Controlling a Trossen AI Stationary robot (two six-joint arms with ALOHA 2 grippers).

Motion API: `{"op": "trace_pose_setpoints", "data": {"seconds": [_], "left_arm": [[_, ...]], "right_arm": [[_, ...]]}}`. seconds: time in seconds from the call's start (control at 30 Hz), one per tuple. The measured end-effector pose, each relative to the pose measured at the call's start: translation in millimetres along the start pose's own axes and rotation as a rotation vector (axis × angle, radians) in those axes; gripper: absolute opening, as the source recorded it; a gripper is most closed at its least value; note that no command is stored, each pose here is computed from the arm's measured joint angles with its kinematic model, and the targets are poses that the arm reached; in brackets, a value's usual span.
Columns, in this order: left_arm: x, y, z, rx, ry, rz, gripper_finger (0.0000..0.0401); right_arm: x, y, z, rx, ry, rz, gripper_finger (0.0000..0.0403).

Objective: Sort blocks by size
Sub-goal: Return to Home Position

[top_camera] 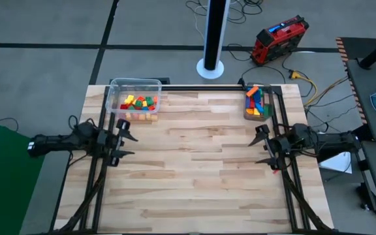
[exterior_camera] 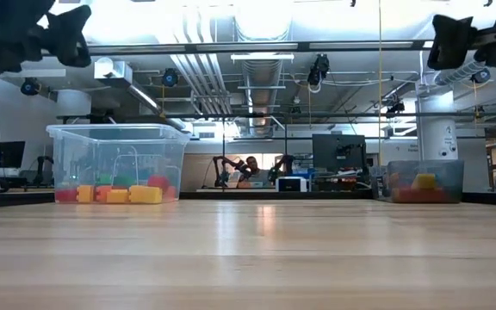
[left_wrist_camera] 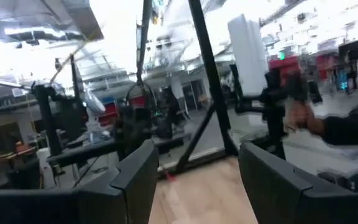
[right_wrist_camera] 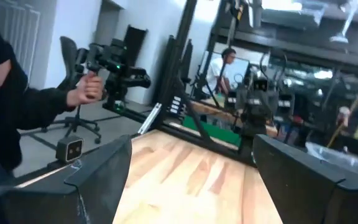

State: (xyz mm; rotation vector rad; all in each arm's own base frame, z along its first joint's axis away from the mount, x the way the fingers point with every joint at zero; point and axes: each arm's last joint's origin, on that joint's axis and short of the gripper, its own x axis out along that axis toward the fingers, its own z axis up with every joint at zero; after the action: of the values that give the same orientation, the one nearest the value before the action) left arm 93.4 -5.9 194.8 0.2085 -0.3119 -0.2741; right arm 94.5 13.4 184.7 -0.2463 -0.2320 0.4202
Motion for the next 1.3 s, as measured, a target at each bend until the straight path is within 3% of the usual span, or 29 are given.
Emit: {"op": "trace_pose_setpoints", "data": {"seconds": [0.27,0.4,0.6,0.7,0.77,1.0,1.13,1.23,1.3], "left_arm": [[-0.6,2.6,-8.9,0.026,0.1,0.12,0.0199],[-1.7,1.3,-17.6,0.0,0.191,0.12,0.0199],[-2.3,0.2,-23.9,-0.017,0.255,0.111,0.0199],[-2.0,0.2,-24.7,-0.019,0.262,0.11,0.0199],[-1.7,0.2,-25.0,-0.02,0.265,0.109,0.0199],[-1.2,0.2,-26.5,-0.024,0.28,0.107,0.0199],[-0.9,0.2,-27.3,-0.026,0.288,0.105,0.0199],[-0.4,0.3,-27.1,-0.028,0.294,0.104,0.0199],[0.1,0.8,-25.5,-0.027,0.291,0.104,0.0199]], "right_arm": [[-0.3,4.2,-7.0,-0.106,0.046,0.105,0.0317],[-1.1,5.6,-5.6,-0.126,0.021,0.146,0.0308],[-1.8,4.8,-4.2,-0.222,0.009,0.115,0.0297],[-0.4,3.4,-8.5,-0.209,0.065,0.072,0.0292],[0.5,3.0,-10.7,-0.114,0.092,0.062,0.0289],[3.2,3.0,-16.5,0.604,0.166,0.025,0.0281],[4.0,3.4,-18.5,0.926,0.194,0.004,0.0283],[4.4,3.5,-19.7,0.979,0.207,-0.002,0.0291],[4.5,3.4,-20.0,0.874,0.207,0.005,0.0297]]}}
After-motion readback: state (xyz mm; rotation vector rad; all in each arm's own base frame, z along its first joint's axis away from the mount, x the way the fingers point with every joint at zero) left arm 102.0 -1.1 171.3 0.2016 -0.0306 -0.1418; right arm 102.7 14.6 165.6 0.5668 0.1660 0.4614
